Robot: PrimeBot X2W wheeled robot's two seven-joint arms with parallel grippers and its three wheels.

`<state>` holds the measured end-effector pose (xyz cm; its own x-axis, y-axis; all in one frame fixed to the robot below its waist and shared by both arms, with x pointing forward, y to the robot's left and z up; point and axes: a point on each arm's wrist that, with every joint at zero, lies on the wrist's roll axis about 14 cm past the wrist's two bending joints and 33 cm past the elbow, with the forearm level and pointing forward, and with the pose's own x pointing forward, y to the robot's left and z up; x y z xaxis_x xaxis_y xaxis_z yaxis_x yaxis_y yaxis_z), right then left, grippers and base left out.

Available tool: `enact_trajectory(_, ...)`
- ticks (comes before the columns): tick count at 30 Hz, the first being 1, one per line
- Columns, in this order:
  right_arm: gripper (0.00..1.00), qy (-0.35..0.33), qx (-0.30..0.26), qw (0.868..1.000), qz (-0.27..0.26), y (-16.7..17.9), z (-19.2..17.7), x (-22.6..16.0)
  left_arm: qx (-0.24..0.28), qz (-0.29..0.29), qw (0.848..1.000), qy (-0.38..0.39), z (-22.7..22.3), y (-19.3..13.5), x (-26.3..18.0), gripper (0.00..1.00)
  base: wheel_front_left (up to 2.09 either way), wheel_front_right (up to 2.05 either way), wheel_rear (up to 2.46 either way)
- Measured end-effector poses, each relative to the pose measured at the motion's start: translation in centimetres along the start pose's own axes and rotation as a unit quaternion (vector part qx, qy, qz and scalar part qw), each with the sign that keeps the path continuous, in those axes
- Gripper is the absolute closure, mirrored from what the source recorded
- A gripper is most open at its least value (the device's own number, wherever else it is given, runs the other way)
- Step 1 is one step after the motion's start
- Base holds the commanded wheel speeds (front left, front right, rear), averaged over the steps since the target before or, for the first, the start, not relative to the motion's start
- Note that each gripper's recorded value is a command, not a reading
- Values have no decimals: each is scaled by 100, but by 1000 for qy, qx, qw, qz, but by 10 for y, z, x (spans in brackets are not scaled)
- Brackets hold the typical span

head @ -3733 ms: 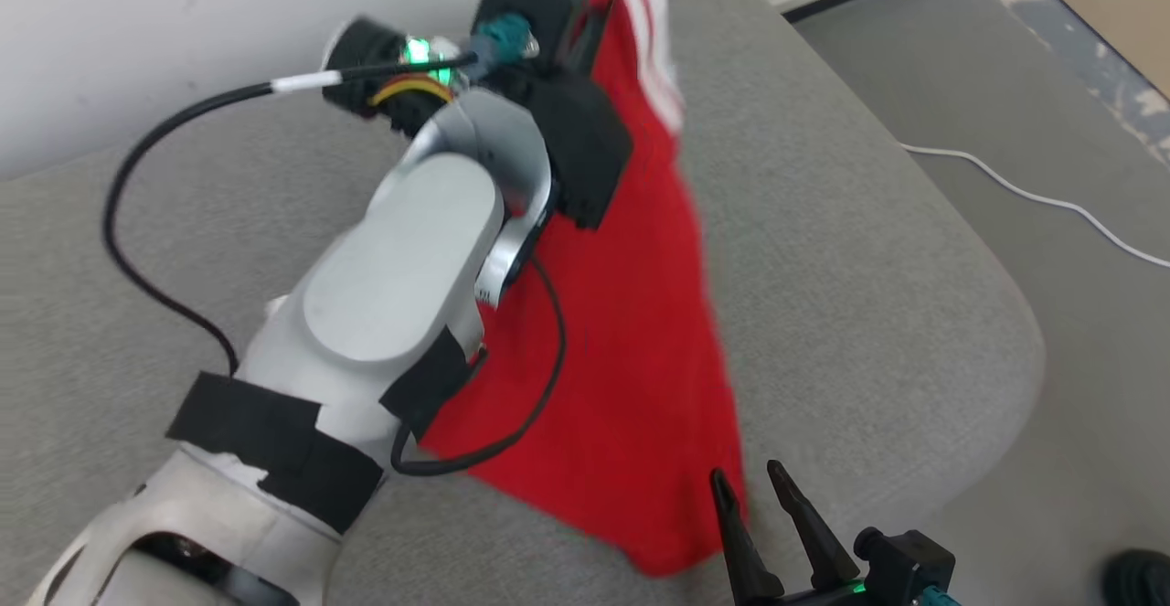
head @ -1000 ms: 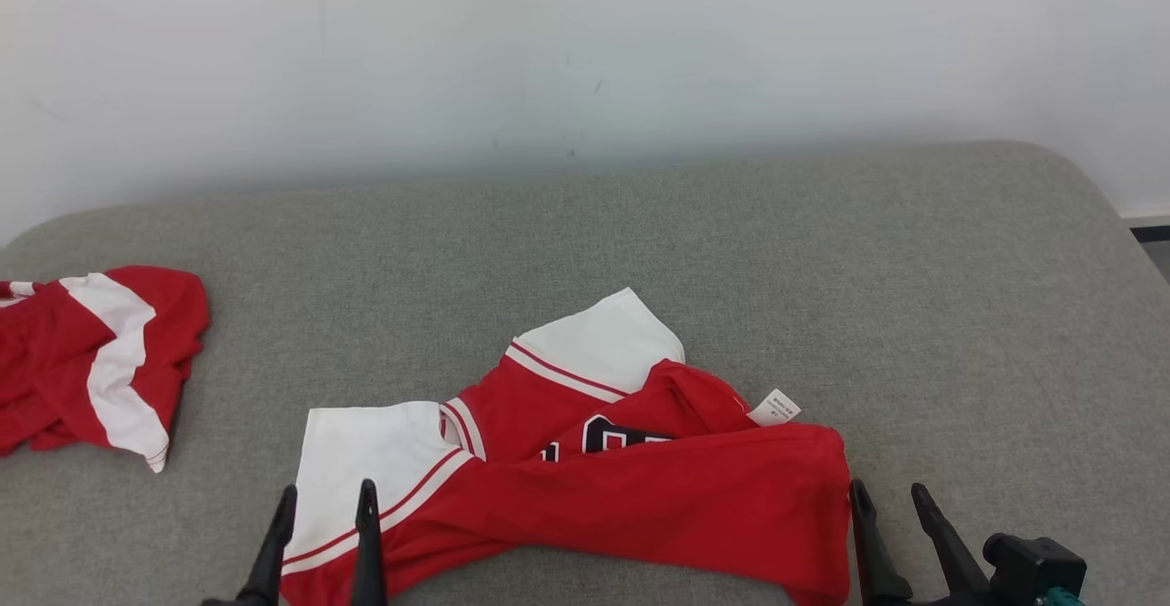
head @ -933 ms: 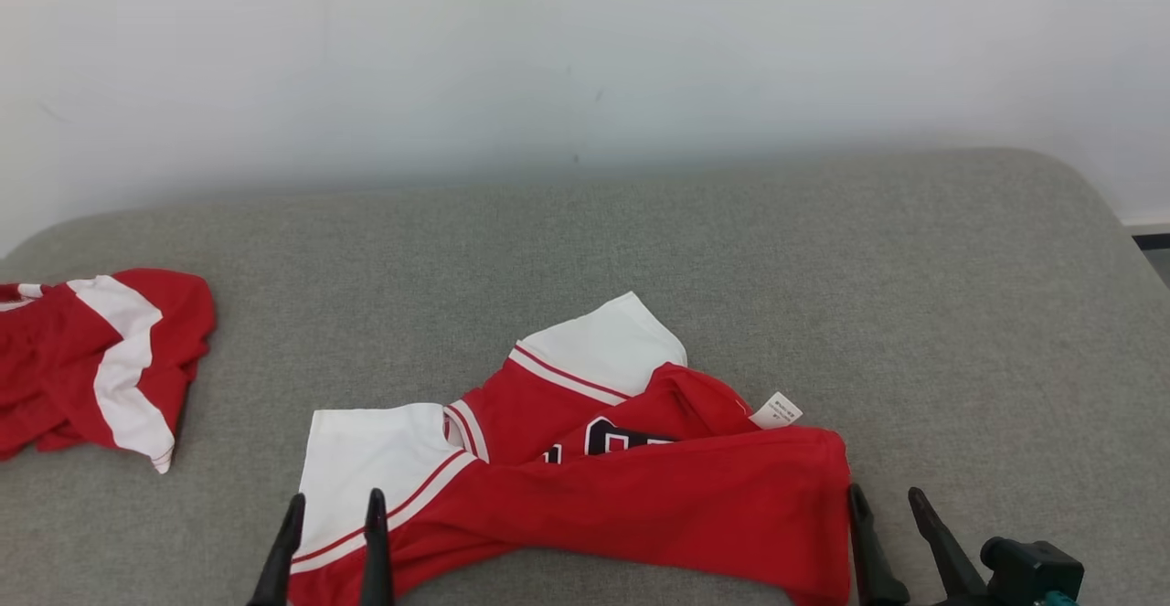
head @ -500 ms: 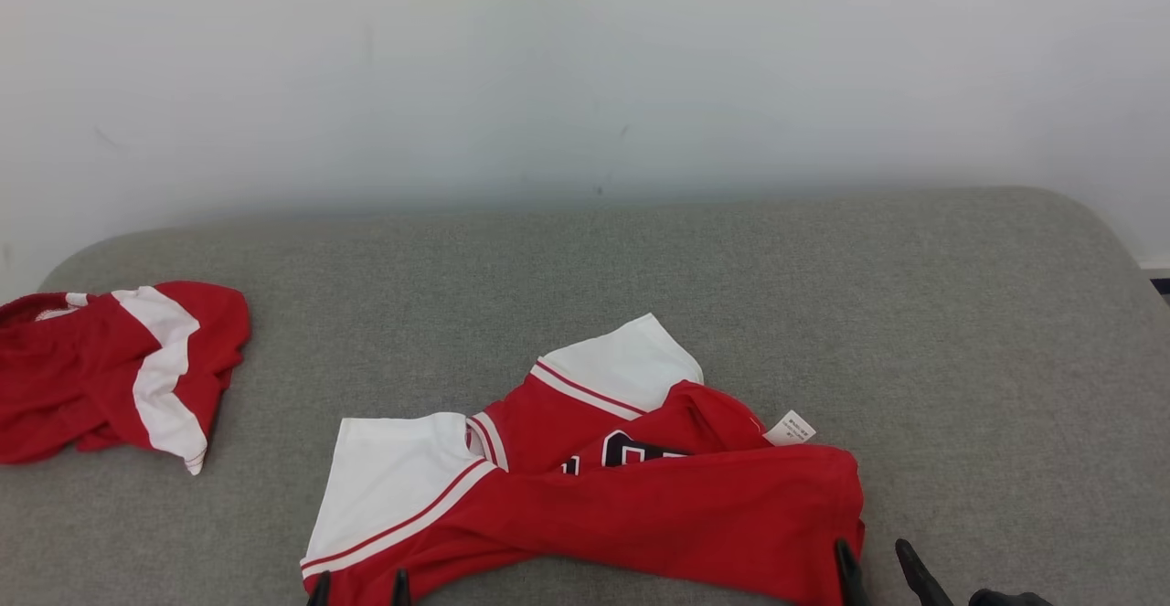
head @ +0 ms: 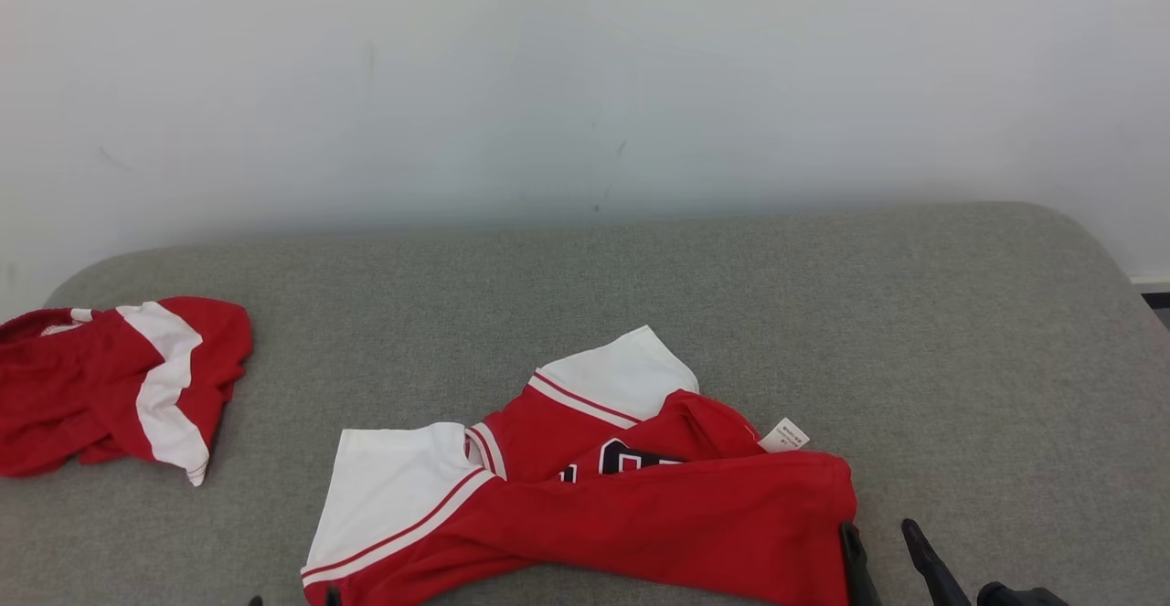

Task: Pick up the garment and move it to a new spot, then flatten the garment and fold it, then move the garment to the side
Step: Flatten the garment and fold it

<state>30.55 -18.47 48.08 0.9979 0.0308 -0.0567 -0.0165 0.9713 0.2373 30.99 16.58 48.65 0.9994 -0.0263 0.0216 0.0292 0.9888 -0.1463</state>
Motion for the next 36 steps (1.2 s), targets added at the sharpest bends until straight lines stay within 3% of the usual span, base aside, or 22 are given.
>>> enact_trajectory(9, 0, -11, -14, 1000, 7, 4, 9, 4, 8, 26, 1000, -1, 0, 22, 2, 0, 0, 0, 0)
enact_trajectory(27, 0, 24, -16, 1000, -5, -5, 3, 9, -6, 22, 999, 37, -24, 21, -1, 0, 0, 0, 0)
enact_trajectory(32, 0, 58, -21, 998, -10, -9, 3, 17, -13, -10, 999, 50, -14, 8, 35, 0, 0, 0, 0)
enact_trajectory(36, 0, 95, -29, 995, -18, -15, 9, 31, 2, -26, 994, 110, -17, 8, 68, 0, 0, 0, 0)
